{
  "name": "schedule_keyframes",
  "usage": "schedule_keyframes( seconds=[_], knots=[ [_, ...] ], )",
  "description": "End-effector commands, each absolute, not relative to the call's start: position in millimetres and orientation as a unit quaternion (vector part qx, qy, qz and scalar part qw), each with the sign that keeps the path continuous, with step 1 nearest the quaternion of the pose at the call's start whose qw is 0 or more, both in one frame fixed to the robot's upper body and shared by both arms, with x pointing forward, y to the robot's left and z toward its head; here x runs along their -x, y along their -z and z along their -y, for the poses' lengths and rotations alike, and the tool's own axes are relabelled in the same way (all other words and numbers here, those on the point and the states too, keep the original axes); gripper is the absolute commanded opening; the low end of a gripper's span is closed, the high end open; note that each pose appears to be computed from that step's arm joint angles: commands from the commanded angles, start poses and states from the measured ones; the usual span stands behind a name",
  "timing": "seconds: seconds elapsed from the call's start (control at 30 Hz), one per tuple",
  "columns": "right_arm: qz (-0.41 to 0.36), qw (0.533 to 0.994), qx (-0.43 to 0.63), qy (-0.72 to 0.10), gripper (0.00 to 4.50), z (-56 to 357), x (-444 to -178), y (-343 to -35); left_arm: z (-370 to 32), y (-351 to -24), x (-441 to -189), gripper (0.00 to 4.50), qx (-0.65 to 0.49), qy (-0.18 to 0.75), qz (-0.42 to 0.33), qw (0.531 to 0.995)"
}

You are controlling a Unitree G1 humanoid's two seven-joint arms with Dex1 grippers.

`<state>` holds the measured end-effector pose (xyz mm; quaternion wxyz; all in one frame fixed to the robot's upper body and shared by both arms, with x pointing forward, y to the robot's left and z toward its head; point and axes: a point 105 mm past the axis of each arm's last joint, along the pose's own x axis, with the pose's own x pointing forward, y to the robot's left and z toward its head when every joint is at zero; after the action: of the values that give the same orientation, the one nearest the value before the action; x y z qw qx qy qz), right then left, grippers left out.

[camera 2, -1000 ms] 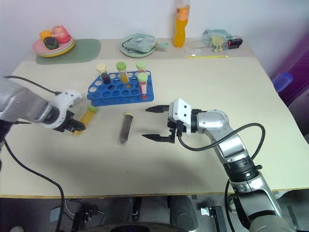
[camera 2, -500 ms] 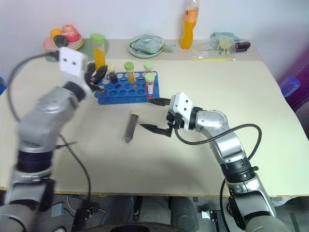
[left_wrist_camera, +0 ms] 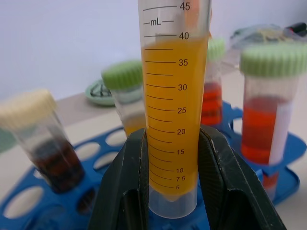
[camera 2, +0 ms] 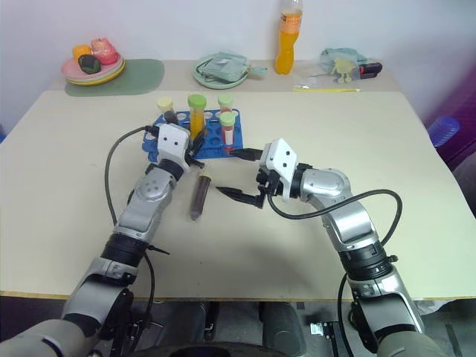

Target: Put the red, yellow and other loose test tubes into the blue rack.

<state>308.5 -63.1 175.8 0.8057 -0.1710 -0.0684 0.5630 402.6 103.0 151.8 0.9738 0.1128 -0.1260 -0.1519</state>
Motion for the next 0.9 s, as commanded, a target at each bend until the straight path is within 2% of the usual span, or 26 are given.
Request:
schedule_keyframes(
  seconds=[0.03,0.47,0.7,0.9],
  knots=[
    [0.1,0.802,0.172,-0.564,4.38,64.0,-301.5,-195.4,-102.6,-162.6,-402.1,0.82,-0.104,0.151,0.158,0.97],
    [0.087,0.805,0.164,-0.564,4.38,65.6,-296.6,-189.8,-104.7,-157.3,-411.8,0.82,-0.098,0.135,0.168,0.972],
    [0.064,0.841,0.092,-0.529,4.38,73.3,-300.4,-185.7,-100.4,-155.8,-414.6,0.82,-0.071,0.141,0.17,0.973],
    [0.047,0.852,0.083,-0.515,4.38,79.0,-297.4,-175.0,-98.0,-152.1,-414.4,0.82,-0.049,0.147,0.167,0.974]
  ],
)
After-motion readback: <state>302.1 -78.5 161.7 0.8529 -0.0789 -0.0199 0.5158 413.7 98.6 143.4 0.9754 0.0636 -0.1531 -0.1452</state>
